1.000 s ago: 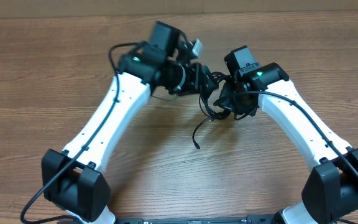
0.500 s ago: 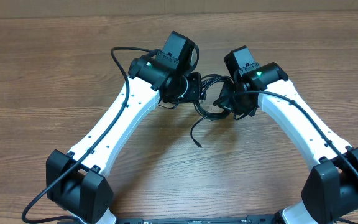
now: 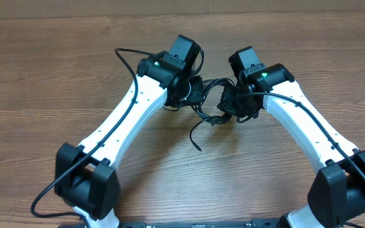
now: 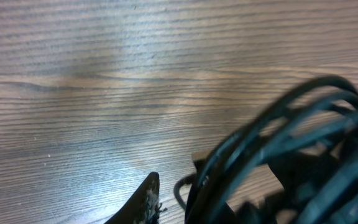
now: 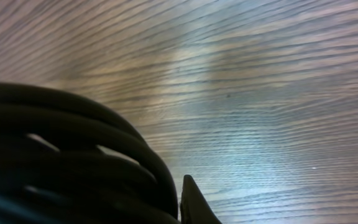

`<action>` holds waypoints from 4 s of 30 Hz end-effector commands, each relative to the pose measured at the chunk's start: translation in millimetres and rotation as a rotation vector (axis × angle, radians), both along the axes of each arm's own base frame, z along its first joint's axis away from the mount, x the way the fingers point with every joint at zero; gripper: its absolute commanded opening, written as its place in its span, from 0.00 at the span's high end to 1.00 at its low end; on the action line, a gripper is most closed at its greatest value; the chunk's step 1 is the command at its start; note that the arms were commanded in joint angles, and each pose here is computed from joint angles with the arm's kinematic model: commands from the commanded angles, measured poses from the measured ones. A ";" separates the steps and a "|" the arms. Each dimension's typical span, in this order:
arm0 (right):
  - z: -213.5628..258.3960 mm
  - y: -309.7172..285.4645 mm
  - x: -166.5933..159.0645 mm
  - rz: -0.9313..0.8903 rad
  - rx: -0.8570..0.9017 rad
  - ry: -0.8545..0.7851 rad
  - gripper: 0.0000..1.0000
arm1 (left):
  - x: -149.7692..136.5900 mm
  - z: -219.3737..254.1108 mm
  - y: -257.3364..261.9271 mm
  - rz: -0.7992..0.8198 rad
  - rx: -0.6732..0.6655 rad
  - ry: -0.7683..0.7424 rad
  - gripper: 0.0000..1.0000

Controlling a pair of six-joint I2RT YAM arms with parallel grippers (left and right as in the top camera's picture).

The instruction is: Untangle cables

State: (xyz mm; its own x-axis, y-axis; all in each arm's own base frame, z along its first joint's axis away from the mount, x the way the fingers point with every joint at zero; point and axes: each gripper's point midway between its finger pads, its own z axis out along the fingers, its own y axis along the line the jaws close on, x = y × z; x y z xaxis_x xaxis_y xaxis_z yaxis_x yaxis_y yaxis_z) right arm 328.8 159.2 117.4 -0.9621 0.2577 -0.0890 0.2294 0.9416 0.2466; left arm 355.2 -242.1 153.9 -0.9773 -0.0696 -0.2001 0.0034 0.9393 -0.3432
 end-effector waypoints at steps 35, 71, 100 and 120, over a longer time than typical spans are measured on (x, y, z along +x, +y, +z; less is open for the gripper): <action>163.0 9.4 -10.4 0.190 0.584 -0.358 0.32 | -14.8 105.7 34.3 -0.449 -0.535 -0.184 0.96; 101.9 81.0 23.4 0.052 0.461 -0.265 0.47 | -14.4 187.3 37.7 -0.374 -1.049 -0.092 0.96; -7.8 -48.2 13.8 -0.129 -0.134 -0.001 0.62 | 23.1 196.4 106.5 -0.222 -1.053 -0.219 0.96; -9.8 -79.3 8.4 -0.082 -0.114 0.056 0.58 | 19.9 86.5 113.2 -0.093 -0.433 -0.107 0.96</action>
